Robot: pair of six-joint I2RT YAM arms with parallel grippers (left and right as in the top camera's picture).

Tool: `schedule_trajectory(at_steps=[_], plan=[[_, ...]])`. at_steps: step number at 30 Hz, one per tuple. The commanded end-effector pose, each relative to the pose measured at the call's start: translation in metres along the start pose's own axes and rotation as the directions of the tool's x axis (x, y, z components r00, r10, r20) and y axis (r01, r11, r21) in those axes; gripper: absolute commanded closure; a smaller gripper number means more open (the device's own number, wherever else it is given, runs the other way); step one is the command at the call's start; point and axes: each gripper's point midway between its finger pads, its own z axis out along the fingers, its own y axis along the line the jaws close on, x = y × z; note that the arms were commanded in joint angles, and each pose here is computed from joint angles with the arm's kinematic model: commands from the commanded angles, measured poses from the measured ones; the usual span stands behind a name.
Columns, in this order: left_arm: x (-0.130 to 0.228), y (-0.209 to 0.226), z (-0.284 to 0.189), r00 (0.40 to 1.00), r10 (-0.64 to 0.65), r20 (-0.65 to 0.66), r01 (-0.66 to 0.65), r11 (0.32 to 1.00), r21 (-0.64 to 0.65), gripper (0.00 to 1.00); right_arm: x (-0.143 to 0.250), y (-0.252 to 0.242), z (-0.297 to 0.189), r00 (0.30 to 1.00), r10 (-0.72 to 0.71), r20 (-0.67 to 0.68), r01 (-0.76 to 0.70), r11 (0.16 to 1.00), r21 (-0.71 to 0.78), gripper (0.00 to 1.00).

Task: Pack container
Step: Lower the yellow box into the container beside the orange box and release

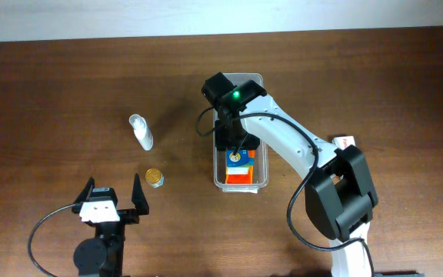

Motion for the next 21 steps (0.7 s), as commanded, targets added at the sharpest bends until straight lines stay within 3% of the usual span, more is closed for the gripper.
schedule_trajectory(at_steps=[1, 21], plan=[[0.001, -0.001, 0.000, 1.000, 0.019, -0.001, -0.019, 1.000, 0.011, 0.01, 0.005, 0.004, -0.002, 1.000, -0.002, -0.012, 0.001, 1.000, -0.013, 0.48], [0.001, -0.001, 0.000, 1.000, 0.019, -0.001, -0.019, 1.000, 0.011, 0.01, 0.023, 0.003, -0.002, 0.998, 0.001, -0.063, 0.001, 1.000, 0.022, 0.47]])
